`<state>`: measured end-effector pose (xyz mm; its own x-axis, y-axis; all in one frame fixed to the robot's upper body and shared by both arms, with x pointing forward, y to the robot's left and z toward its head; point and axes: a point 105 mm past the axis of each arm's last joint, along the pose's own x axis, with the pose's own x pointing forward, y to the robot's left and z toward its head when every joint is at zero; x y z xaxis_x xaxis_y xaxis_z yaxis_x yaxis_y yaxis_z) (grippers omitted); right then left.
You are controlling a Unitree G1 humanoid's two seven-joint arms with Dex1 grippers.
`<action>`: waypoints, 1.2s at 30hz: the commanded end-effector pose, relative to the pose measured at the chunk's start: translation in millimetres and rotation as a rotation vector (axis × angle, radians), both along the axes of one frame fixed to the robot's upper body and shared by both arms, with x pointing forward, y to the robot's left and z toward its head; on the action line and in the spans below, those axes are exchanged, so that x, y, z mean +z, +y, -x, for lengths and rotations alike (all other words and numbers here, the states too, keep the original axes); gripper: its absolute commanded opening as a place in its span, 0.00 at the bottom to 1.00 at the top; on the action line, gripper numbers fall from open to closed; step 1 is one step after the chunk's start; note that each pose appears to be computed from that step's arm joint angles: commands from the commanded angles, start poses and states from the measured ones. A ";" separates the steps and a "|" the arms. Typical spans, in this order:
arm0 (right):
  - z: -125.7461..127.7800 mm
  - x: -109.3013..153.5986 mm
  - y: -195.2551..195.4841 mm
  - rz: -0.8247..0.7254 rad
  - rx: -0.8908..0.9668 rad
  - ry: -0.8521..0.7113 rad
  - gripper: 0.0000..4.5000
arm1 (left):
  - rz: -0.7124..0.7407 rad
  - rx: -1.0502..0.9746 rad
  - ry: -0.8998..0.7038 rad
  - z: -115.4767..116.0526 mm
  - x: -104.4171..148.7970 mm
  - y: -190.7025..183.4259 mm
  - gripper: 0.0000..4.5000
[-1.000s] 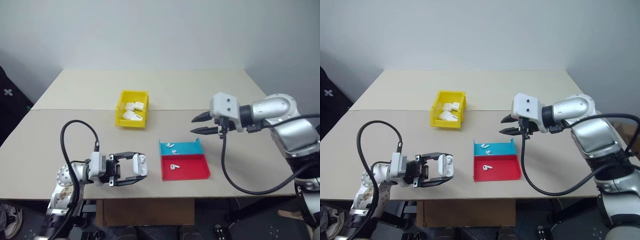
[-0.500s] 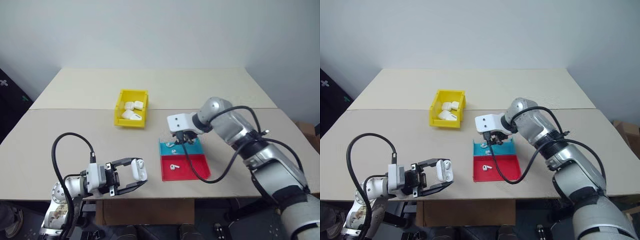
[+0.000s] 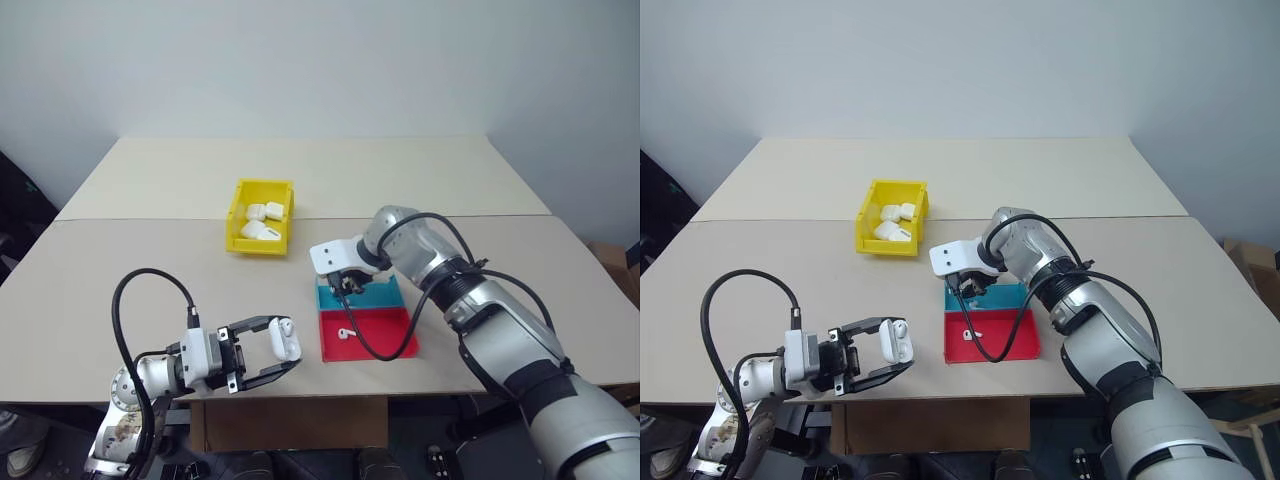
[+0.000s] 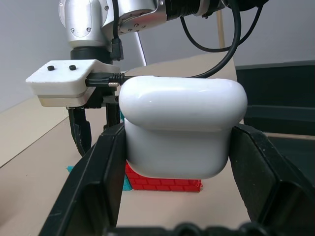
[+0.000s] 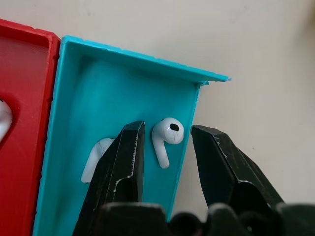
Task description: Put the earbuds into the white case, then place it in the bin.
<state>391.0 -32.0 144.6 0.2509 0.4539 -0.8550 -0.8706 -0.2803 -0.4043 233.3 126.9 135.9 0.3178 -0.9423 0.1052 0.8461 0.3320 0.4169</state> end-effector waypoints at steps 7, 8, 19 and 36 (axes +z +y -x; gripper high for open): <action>-6.6 13.0 2.3 -0.002 0.021 -0.051 0.42 | 0.012 -0.016 -0.067 4.7 10.3 -5.6 0.62; -6.6 12.9 1.5 -0.001 0.022 -0.050 0.42 | 0.012 -0.015 -0.067 4.7 10.5 -5.8 0.62; -5.5 10.9 4.3 -0.002 0.049 -0.050 0.42 | 0.013 -0.015 -0.071 4.2 11.0 -7.2 0.62; -8.1 7.2 0.7 0.007 0.046 -0.062 0.42 | 0.013 -0.015 -0.074 3.0 11.7 -8.8 0.62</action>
<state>396.9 -35.5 138.8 0.2599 0.4457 -0.8566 -0.8522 -0.3113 -0.4205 234.1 123.3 137.0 0.3215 -0.9394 0.1192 0.8381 0.3409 0.4258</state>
